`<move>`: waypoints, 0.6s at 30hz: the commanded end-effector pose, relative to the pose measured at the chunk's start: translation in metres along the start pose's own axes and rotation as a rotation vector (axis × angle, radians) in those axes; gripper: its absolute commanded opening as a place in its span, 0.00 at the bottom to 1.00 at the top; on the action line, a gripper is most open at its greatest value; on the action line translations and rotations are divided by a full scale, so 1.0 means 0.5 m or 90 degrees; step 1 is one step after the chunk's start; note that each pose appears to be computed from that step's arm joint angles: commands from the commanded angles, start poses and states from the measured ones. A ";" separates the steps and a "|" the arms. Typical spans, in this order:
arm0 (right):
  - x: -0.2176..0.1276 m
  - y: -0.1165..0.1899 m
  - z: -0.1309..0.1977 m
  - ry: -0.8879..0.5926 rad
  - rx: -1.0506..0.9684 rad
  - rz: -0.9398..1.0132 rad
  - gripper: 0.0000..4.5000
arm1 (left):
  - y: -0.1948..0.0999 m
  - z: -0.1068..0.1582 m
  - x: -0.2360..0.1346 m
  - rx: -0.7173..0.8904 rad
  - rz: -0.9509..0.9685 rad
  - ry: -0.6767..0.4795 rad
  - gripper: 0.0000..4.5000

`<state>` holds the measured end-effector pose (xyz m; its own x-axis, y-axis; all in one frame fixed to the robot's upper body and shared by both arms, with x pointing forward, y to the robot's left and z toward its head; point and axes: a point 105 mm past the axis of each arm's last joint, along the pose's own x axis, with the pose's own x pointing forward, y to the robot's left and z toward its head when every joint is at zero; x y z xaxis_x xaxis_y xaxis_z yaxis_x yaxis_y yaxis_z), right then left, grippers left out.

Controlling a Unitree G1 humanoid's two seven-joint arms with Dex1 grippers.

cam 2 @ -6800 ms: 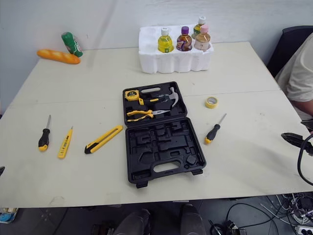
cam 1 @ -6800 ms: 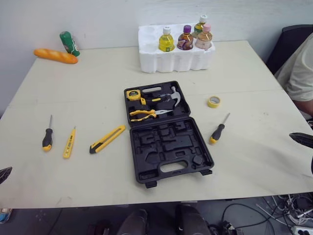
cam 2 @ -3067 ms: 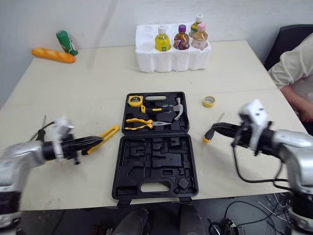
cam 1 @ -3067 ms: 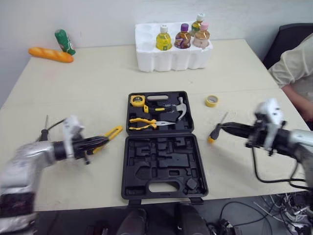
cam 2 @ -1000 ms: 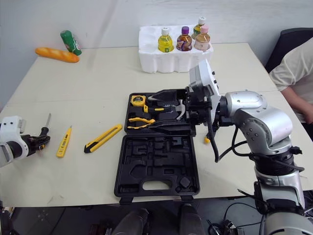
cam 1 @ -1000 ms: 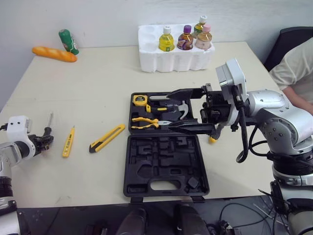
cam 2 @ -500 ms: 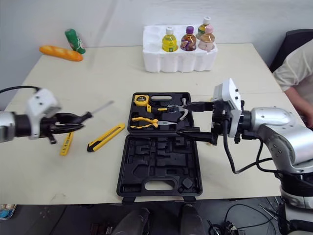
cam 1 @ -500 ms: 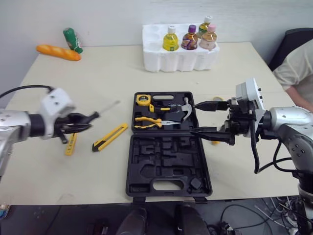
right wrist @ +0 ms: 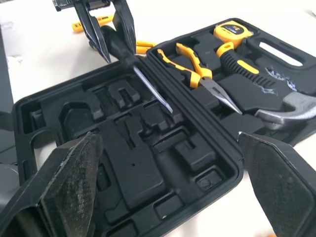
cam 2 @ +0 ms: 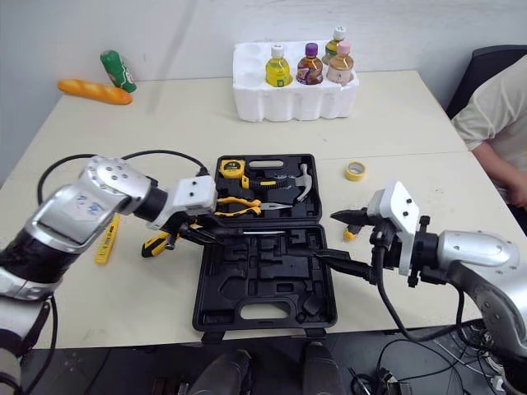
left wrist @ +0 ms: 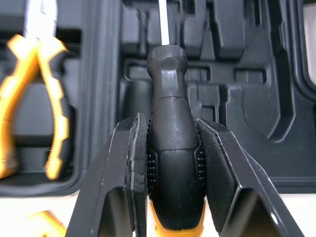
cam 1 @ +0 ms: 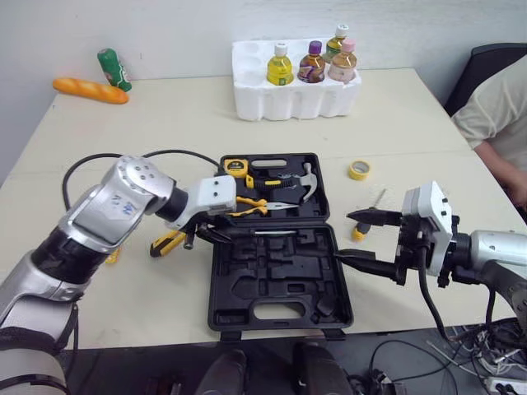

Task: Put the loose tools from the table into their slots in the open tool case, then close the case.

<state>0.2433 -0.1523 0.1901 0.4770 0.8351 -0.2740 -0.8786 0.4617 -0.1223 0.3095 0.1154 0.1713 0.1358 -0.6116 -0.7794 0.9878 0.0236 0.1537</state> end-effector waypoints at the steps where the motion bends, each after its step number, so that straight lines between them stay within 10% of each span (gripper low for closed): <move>1: -0.009 0.011 0.013 -0.016 -0.018 -0.018 1.00 | 0.020 0.017 -0.004 0.019 0.019 0.013 0.25; 18: -0.013 0.012 -0.008 -0.011 -0.001 -0.065 1.00 | 0.053 0.037 0.044 0.033 0.020 0.038 0.25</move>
<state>0.2381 -0.1596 0.1772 0.5580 0.7797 -0.2842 -0.8266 0.5525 -0.1074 0.3324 0.0880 0.1605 0.1346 -0.5717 -0.8093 0.9863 -0.0014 0.1650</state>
